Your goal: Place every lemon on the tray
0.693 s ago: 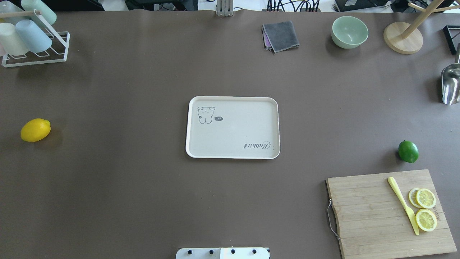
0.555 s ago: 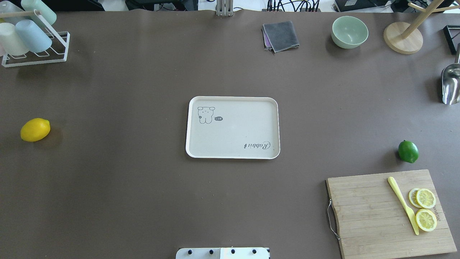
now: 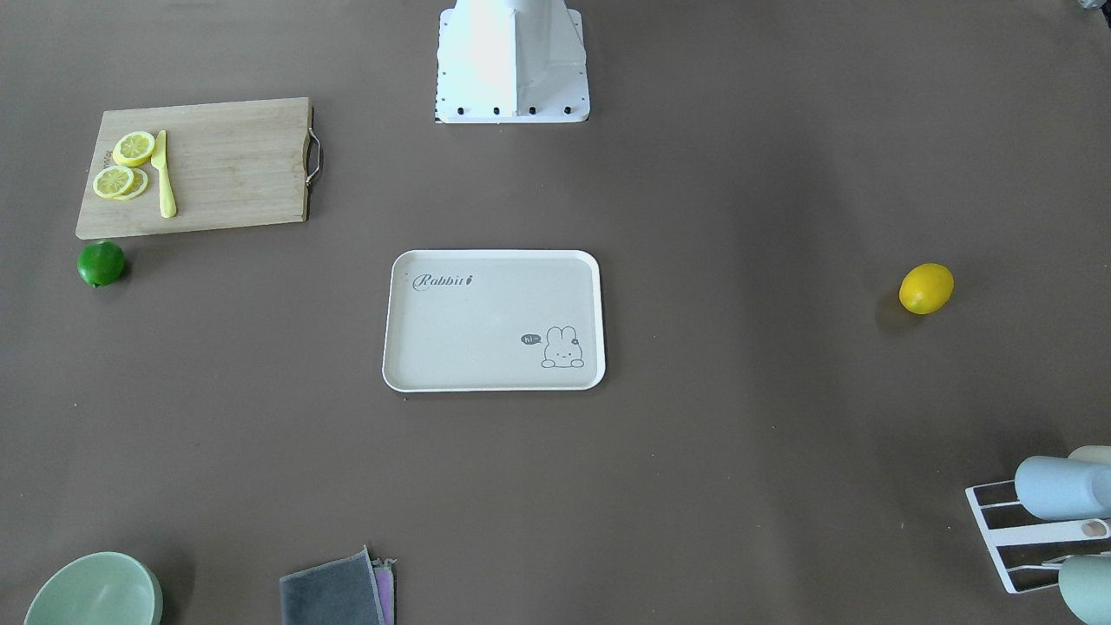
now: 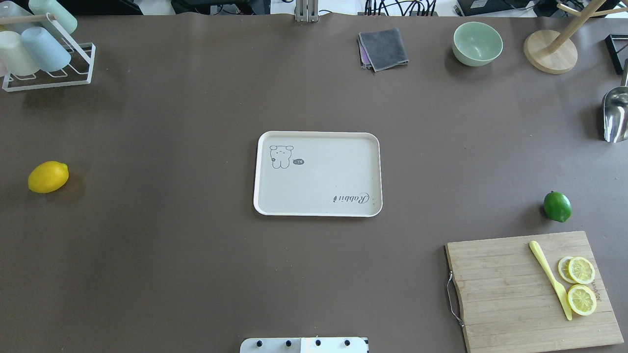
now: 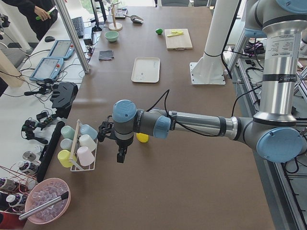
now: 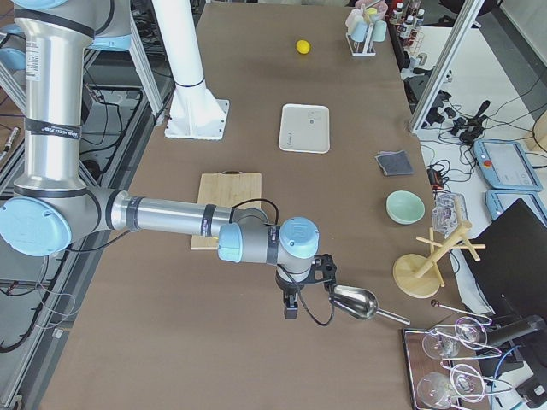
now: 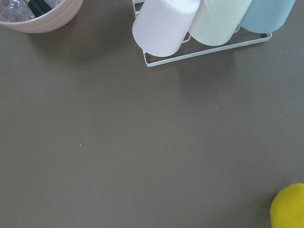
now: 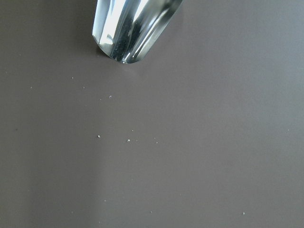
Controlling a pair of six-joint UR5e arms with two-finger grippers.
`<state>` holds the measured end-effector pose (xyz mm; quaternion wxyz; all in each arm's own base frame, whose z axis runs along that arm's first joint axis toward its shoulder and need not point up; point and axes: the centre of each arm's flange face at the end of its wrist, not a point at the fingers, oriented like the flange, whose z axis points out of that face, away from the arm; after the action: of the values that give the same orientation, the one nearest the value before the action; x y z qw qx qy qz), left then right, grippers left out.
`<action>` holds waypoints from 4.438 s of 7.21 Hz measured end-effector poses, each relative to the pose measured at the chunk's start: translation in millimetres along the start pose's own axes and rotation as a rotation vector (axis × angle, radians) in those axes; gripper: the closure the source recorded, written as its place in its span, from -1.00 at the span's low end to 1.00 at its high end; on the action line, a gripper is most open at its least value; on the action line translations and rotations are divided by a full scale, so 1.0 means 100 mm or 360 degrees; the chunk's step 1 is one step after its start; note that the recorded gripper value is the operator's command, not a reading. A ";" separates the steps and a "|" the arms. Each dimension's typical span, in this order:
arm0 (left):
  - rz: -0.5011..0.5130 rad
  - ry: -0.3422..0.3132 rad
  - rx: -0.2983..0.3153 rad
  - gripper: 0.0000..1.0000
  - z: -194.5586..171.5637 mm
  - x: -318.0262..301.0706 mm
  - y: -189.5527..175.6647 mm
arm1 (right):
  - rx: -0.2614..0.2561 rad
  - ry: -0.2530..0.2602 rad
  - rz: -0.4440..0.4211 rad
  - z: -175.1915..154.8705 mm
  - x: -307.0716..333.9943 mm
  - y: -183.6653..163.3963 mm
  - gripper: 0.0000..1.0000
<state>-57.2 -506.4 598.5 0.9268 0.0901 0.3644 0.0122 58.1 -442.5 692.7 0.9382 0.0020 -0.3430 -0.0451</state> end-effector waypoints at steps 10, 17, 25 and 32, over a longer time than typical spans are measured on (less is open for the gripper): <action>-0.0008 -0.0001 -0.0017 -0.96 0.04 -0.05 0.06 | 0.0006 -0.0005 -0.0005 -0.01 -0.01 -0.01 -1.00; 0.0020 0.0041 0.0021 -0.96 -0.07 0.09 -0.05 | 0.0146 -0.0005 -0.0127 -0.43 -0.35 -0.28 -1.00; 0.0154 0.0160 0.0211 -0.96 0.18 0.77 -0.36 | 0.0328 -0.0128 -0.0431 -0.39 -0.85 -0.45 -1.00; 0.0206 0.0281 0.0239 -0.96 0.58 1.70 -0.41 | 0.0276 -0.0318 -0.0186 0.09 -1.96 -0.50 -1.00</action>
<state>105.1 -540.6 519.2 0.8790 0.1812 0.4378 0.0525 -101.5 -475.6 571.6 0.8916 0.0985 -0.4365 -0.0699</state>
